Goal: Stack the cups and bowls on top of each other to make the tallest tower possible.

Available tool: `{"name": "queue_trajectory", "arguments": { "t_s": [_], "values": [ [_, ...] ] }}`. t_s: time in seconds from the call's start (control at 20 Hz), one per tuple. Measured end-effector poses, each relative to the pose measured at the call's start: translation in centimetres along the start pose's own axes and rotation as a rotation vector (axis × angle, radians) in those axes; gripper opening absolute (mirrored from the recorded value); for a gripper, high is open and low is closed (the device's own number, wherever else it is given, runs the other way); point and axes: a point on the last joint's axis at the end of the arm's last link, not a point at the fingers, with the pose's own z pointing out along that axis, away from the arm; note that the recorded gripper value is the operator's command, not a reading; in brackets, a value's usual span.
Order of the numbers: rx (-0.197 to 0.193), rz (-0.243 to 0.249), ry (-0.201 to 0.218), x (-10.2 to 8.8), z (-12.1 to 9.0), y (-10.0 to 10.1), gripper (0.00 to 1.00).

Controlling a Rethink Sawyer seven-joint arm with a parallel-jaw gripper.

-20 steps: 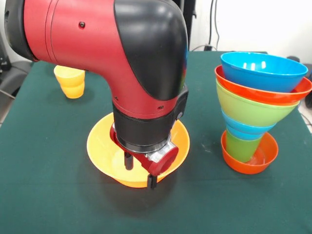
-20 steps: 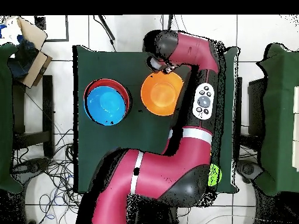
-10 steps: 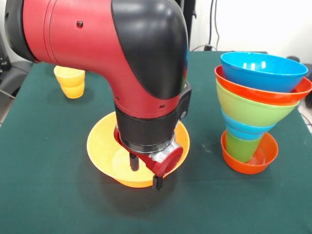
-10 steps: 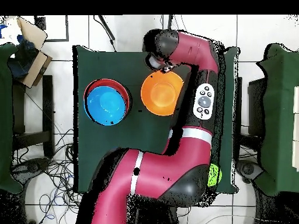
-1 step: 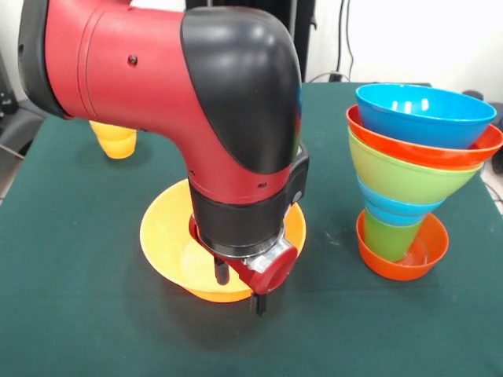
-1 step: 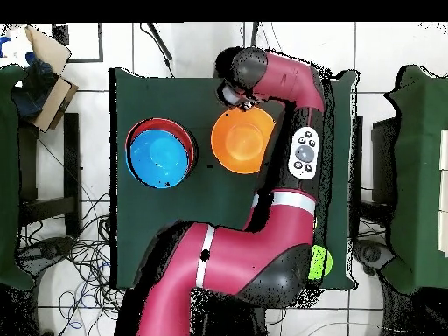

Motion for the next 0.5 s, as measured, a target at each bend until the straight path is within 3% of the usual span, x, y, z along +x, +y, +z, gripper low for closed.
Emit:
{"name": "queue_trajectory", "arguments": {
  "t_s": [0.5],
  "values": [
    [0.008,0.012,0.02,1.0,2.8,-0.9,1.0]
  ]
}}
